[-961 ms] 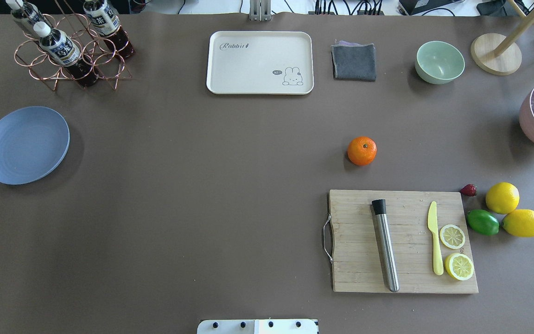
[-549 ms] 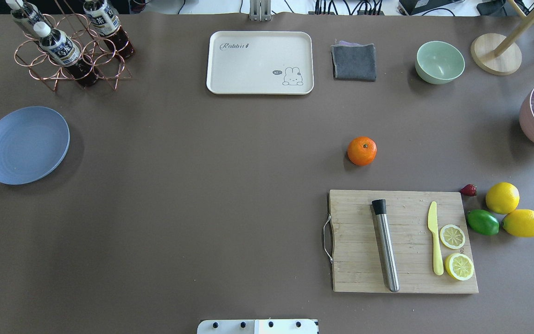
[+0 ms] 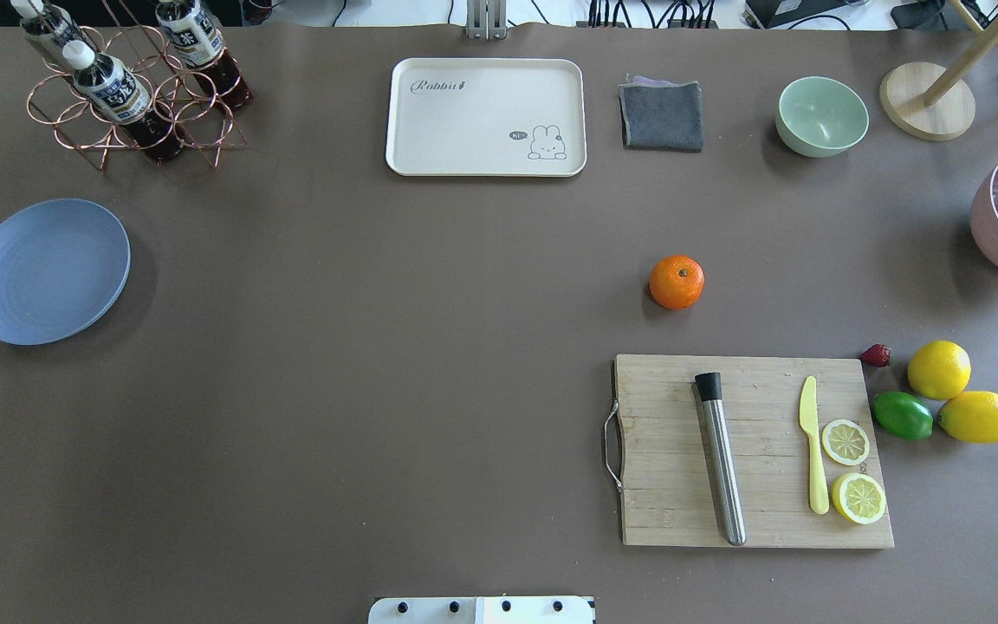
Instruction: Pick orange to plate
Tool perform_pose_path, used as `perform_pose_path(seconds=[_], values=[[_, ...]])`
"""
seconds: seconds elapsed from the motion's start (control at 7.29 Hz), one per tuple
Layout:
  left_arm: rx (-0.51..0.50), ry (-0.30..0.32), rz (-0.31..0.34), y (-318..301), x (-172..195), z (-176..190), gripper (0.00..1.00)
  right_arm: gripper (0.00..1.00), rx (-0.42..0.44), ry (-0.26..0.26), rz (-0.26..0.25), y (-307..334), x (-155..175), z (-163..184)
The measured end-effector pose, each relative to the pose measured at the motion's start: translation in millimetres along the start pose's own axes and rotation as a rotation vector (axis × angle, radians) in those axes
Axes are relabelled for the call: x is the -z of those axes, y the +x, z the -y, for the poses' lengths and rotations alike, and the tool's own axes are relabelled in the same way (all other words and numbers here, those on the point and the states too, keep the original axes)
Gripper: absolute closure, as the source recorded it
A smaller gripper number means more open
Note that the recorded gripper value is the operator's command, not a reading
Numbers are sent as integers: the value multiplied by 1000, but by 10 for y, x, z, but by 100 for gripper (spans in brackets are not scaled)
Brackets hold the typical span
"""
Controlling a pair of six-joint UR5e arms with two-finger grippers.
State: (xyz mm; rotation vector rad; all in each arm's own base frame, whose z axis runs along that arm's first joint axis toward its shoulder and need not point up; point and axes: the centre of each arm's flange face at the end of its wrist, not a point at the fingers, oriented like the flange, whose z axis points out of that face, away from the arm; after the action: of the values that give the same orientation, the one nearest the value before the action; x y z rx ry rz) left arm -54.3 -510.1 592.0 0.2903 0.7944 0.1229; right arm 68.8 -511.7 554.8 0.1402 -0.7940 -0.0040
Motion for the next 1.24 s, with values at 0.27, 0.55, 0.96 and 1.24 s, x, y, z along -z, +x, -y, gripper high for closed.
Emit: perform_pose_path(seconds=[0.27,0.55,0.96,1.24], values=[[-35,32,-2,9,-11,17,2,0,-24,-7,1,-68,-42,29],[-51,47,-4,16,-11,21,2,0,-21,-9,3,-114,-60,47],[-95,70,-13,84,-80,56,2,0,-10,-5,9,-178,-39,90],[-108,109,-57,281,-468,102,2,0,-4,1,28,-320,-14,188]])
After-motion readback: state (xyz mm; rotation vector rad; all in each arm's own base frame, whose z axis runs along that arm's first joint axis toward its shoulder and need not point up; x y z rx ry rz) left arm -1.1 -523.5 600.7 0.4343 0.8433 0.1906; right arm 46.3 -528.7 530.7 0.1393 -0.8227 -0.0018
